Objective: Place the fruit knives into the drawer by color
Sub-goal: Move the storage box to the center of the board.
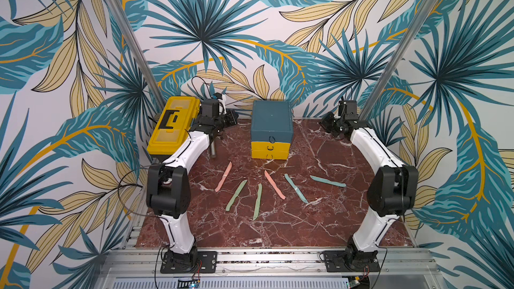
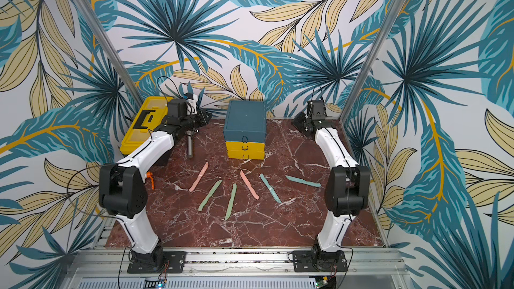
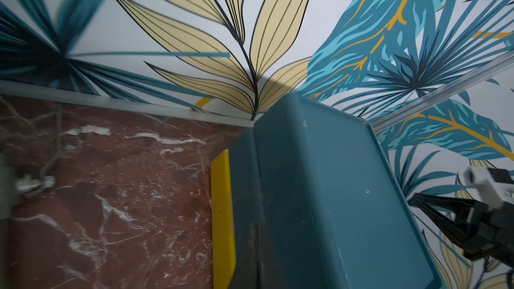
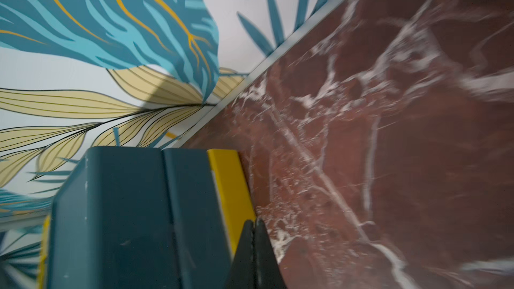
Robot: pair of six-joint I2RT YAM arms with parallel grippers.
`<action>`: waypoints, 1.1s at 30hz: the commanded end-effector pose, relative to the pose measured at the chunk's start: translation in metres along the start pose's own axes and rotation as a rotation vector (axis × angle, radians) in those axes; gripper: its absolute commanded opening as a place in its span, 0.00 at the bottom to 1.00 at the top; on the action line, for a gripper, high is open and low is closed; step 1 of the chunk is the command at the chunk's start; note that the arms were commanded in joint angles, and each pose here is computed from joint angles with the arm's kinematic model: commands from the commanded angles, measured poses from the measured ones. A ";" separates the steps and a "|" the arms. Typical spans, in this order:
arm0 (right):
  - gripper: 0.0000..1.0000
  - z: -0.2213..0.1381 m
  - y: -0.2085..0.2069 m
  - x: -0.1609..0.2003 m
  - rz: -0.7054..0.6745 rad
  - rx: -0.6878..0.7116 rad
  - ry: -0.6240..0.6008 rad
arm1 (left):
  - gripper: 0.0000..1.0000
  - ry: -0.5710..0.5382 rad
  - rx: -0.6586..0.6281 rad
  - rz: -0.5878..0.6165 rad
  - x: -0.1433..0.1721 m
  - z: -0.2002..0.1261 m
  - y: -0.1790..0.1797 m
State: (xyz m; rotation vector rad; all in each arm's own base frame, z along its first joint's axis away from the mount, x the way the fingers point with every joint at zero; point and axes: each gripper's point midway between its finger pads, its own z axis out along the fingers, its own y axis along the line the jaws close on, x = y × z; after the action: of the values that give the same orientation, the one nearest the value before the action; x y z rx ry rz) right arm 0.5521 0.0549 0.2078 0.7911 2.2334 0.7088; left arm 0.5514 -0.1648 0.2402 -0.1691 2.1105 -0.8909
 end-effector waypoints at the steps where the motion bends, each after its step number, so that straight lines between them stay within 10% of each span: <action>1: 0.00 0.025 0.025 0.051 0.166 -0.084 0.280 | 0.00 0.184 0.071 -0.172 0.034 0.015 -0.005; 18: 0.00 0.098 0.113 0.139 0.192 -0.322 0.523 | 0.00 0.304 0.176 -0.199 0.089 0.014 -0.022; 33: 0.00 0.120 0.168 0.228 0.113 -0.391 0.701 | 0.00 0.141 0.078 -0.220 0.053 -0.049 0.019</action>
State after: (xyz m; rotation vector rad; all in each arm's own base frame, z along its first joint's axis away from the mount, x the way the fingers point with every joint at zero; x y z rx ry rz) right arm 0.6134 0.2811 0.1576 0.6892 2.3482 1.4283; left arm 0.4789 -0.1492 0.1772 -0.3862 2.3463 -1.1180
